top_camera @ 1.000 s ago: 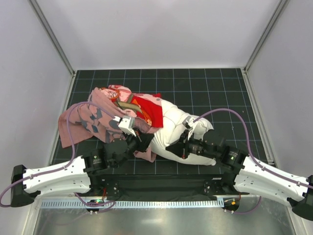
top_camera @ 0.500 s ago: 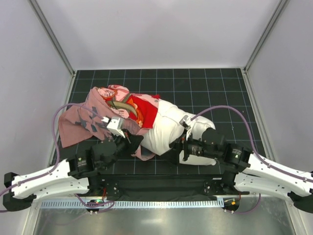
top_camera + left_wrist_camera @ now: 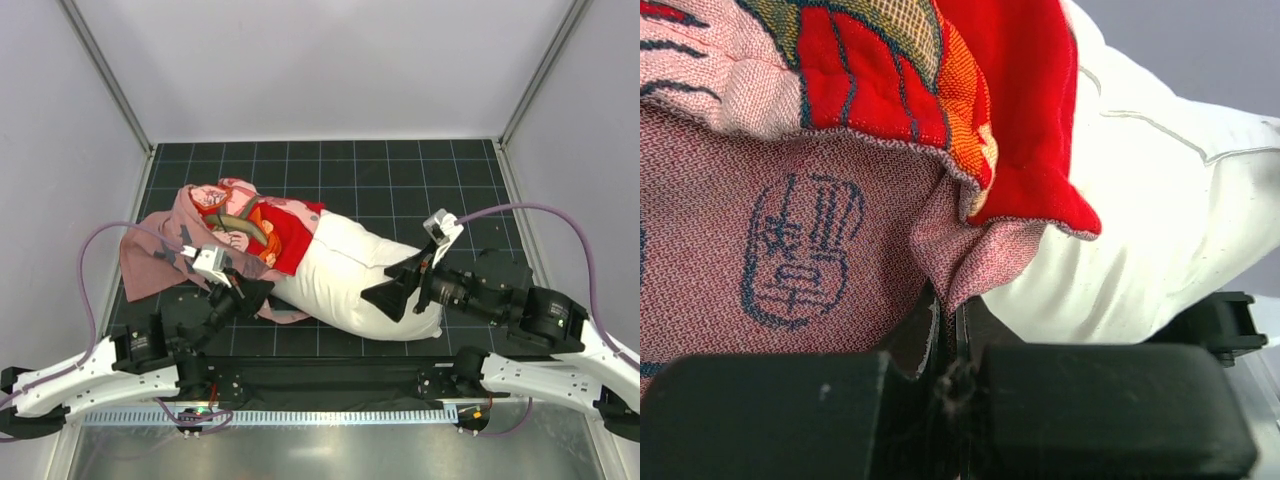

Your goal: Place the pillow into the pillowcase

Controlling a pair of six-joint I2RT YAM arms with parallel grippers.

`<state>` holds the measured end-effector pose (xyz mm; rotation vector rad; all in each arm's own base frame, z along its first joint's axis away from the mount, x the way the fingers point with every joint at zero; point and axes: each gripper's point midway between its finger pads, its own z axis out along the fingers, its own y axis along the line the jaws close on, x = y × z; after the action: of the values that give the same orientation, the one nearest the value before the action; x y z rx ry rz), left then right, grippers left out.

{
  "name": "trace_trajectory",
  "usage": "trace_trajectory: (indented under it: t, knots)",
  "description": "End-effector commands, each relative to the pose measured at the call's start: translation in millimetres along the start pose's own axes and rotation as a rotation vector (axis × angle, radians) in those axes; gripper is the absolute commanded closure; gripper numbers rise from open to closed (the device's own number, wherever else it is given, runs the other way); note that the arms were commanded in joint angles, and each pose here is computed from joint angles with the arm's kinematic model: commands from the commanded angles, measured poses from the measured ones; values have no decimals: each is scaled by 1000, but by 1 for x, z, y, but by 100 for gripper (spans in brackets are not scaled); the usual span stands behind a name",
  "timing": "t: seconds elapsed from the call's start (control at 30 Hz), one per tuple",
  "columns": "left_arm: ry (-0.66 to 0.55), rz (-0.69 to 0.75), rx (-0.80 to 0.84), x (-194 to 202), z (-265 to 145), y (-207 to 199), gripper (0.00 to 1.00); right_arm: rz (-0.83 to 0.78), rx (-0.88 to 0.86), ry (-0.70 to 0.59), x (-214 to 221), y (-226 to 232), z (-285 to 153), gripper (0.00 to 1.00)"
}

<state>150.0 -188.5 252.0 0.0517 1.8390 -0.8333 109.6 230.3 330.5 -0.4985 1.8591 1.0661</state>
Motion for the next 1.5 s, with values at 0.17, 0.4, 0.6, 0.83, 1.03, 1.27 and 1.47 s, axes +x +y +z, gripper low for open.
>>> trace_trajectory:
  t: [0.17, 0.4, 0.6, 0.83, 1.03, 1.27, 1.47]
  knots:
    - [52, 98, -30, 6, 11, -5, 100, -231, 183, 90, -13, -27, 17, 9]
    - [37, 93, -38, -6, 4, -6, 100, -421, 308, 120, -24, -50, 45, 3]
    - [45, 93, -73, -20, -7, -2, 100, -350, 169, 368, 57, -46, 75, 0]
    - [54, 39, -41, -34, -15, -16, 99, -250, 85, 344, 93, -44, 85, 58]
    - [95, 72, 28, -40, 2, -55, 100, -179, -2, 187, 67, -17, 94, 90]
    - [112, 11, 305, -65, 28, -168, 100, -107, -166, -4, 39, 32, 135, 96]
    - [165, 7, 547, -76, 17, -283, 100, -8, -78, -323, -15, 24, 153, 96]
